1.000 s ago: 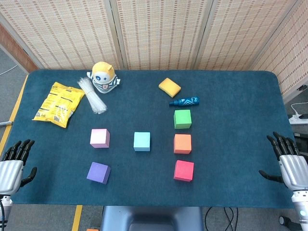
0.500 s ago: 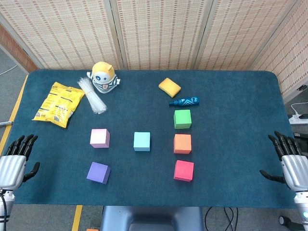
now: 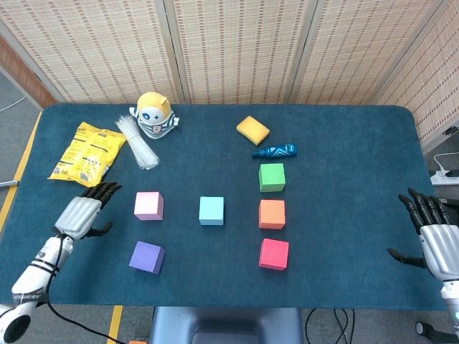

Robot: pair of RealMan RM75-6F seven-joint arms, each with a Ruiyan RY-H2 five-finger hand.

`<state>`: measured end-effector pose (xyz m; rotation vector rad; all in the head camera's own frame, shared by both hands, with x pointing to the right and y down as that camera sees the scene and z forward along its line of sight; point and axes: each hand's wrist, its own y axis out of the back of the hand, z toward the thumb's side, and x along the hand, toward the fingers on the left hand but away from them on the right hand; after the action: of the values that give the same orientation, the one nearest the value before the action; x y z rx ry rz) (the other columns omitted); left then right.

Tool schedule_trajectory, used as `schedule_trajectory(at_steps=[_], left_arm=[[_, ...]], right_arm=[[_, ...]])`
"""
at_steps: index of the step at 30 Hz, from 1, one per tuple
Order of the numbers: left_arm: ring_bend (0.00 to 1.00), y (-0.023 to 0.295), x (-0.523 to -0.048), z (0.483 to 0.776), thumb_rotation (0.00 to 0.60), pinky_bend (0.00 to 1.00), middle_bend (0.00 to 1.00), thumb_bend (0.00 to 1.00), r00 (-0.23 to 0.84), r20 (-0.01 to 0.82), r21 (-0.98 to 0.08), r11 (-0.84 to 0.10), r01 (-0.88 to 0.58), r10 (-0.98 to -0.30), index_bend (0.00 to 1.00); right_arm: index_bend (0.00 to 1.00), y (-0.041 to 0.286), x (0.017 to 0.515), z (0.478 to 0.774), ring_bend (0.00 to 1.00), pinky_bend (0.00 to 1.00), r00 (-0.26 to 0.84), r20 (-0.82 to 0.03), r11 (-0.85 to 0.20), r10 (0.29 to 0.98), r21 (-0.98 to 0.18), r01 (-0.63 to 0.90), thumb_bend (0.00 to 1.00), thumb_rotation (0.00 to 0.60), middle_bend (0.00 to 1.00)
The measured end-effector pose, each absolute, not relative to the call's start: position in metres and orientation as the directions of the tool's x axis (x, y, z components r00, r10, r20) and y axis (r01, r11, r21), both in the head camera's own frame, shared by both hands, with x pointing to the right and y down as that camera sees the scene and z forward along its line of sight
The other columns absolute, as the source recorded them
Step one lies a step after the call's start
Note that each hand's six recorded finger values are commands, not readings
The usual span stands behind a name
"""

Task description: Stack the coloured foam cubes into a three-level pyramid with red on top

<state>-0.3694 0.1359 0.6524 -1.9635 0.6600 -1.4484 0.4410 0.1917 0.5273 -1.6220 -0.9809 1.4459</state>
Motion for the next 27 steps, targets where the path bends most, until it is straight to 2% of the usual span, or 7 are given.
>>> schedule_trajectory(at_steps=[4, 9, 22, 27], left_arm=[[0.0, 0.124, -0.352, 0.682, 0.6, 0.12, 0.0, 0.37, 0.29, 0.718, -0.65, -0.758, -0.047, -0.633, 0.0], [0.0, 0.116, -0.342, 0.704, 0.6, 0.12, 0.0, 0.37, 0.283, 0.749, -0.601, -0.794, -0.091, -0.599, 0.0], [0.0, 0.116, -0.335, 0.723, 0.6, 0.14, 0.01, 0.37, 0.28, 0.773, -0.563, -0.819, -0.113, -0.57, 0.0], [0.06, 0.117, -0.333, 0.724, 0.6, 0.19, 0.05, 0.37, 0.282, 0.764, -0.563, -0.814, -0.145, -0.58, 0.0]], right_arm=[[0.0, 0.191, 0.442, 0.53, 0.0, 0.13, 0.066, -0.44, -0.444, 0.896, -0.894, 0.067, 0.08, 0.6, 0.05], [0.0, 0.19, 0.443, 0.535, 0.0, 0.13, 0.06, -0.451, -0.454, 0.891, -0.888, 0.069, 0.08, 0.6, 0.05], [0.0, 0.188, 0.446, 0.541, 0.0, 0.12, 0.044, -0.469, -0.471, 0.882, -0.88, 0.065, 0.08, 0.6, 0.05], [0.0, 0.189, 0.446, 0.543, 0.0, 0.12, 0.044, -0.472, -0.474, 0.88, -0.878, 0.068, 0.08, 0.6, 0.05]])
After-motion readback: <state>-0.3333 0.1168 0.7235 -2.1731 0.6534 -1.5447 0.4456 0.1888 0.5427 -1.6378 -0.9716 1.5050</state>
